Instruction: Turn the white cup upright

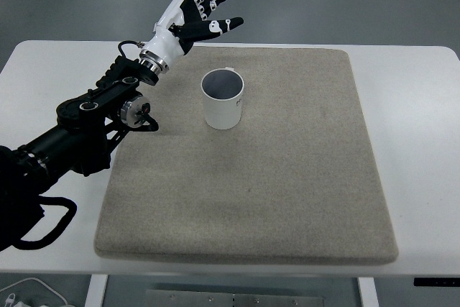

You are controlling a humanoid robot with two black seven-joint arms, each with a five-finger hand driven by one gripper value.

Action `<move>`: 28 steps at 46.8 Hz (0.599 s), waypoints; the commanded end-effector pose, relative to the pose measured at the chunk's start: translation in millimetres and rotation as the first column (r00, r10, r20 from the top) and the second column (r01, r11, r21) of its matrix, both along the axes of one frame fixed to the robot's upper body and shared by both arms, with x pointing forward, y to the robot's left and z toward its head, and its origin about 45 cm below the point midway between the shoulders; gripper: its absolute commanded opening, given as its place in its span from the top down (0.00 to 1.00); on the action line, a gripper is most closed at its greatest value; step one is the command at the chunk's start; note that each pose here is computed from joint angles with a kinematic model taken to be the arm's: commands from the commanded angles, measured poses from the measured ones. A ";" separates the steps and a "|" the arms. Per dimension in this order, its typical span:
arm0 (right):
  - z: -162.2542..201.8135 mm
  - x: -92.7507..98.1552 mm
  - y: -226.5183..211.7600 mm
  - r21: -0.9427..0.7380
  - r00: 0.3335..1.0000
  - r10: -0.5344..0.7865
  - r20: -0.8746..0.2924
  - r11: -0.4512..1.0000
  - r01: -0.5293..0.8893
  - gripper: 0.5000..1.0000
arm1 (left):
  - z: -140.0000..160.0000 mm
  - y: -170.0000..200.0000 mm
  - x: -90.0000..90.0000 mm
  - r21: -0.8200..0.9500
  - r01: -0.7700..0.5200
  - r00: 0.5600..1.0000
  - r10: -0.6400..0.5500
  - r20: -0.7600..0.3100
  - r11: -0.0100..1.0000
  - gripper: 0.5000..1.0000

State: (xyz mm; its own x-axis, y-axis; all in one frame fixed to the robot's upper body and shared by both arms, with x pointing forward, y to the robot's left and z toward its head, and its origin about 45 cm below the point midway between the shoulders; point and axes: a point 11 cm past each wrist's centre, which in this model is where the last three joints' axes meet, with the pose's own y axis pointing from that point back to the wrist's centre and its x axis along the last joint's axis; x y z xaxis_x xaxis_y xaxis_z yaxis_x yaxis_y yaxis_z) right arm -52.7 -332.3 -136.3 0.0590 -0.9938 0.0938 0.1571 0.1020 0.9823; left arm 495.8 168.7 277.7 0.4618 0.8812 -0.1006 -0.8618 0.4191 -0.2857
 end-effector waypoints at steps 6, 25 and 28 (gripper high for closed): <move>-0.1 -0.1 0.7 0.003 1.000 0.003 -0.001 1.000 -0.003 0.14 | 19.2 17.1 14.2 -0.121 -0.080 0.997 0.078 -0.016 0.989 0.02; -0.1 0.1 0.9 0.005 1.000 0.001 0.001 1.000 -0.001 0.14 | 13.6 58.3 26.0 -0.313 -0.249 0.966 0.215 -0.141 0.916 0.02; -0.1 0.1 0.9 0.005 1.000 0.001 0.001 1.000 -0.001 0.14 | 3.7 58.8 27.7 -0.307 -0.259 0.956 0.197 -0.219 0.916 0.02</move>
State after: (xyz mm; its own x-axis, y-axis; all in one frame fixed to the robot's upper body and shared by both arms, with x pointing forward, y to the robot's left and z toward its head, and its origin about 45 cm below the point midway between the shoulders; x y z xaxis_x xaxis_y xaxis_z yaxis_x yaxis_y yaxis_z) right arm -52.6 -331.4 -136.4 0.0589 -0.9943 0.0890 0.1562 0.0973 0.9829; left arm 522.0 226.6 290.8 0.2210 0.8717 -0.4373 -0.9563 0.1057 -0.2726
